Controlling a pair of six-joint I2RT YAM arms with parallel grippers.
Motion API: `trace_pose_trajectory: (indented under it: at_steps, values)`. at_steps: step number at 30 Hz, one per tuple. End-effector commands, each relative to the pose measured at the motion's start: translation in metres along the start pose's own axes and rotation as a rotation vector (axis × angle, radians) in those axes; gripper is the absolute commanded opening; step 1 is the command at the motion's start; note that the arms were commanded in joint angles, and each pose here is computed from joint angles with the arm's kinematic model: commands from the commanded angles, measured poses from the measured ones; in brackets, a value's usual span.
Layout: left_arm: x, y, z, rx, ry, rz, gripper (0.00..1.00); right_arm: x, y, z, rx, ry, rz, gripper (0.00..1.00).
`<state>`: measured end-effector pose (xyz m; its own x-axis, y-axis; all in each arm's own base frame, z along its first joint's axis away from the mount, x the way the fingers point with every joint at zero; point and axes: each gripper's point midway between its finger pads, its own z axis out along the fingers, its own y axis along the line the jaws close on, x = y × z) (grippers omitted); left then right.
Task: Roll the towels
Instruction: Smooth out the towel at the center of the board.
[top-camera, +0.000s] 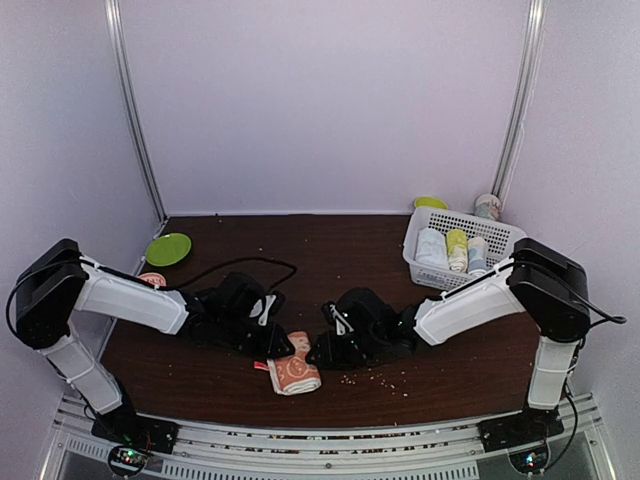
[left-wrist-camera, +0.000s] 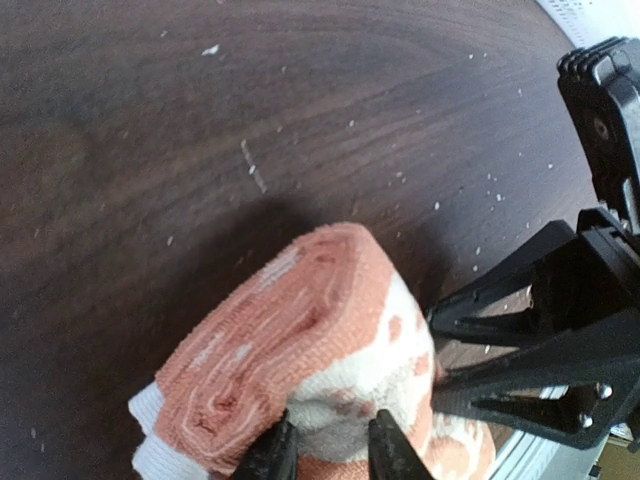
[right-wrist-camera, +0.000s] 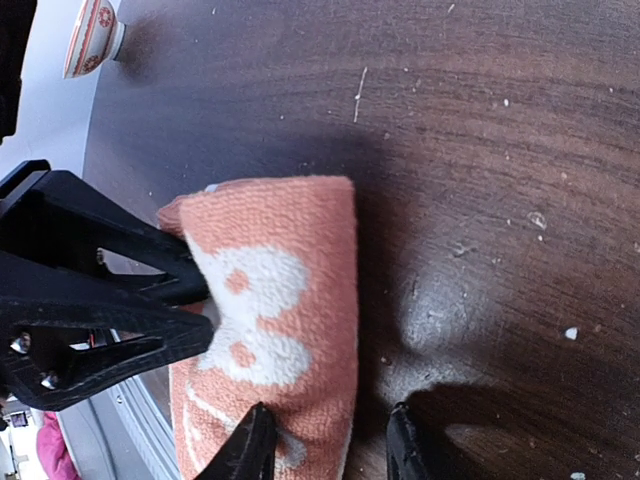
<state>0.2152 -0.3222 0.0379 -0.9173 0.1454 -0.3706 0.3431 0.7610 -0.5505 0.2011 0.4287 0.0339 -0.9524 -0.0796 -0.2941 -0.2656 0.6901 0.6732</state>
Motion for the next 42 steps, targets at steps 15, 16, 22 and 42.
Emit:
trace_pose_trajectory:
  at_steps: [15,16,22,42]
  values:
    - [0.019,0.019,-0.052,-0.147,0.042,-0.002,0.35,0.014,-0.029,0.011,0.154,0.051,-0.032,0.4]
    - [0.021,0.023,-0.051,-0.159,0.046,-0.005,0.34,0.015,-0.029,0.012,0.156,0.053,-0.035,0.4]
    - [0.035,0.039,-0.031,-0.193,0.097,-0.027,0.2,0.014,-0.026,0.013,0.17,0.058,-0.048,0.4]
    - [0.049,0.036,-0.015,-0.159,0.097,-0.03,0.0,0.013,0.024,0.013,0.112,0.065,-0.101,0.4]
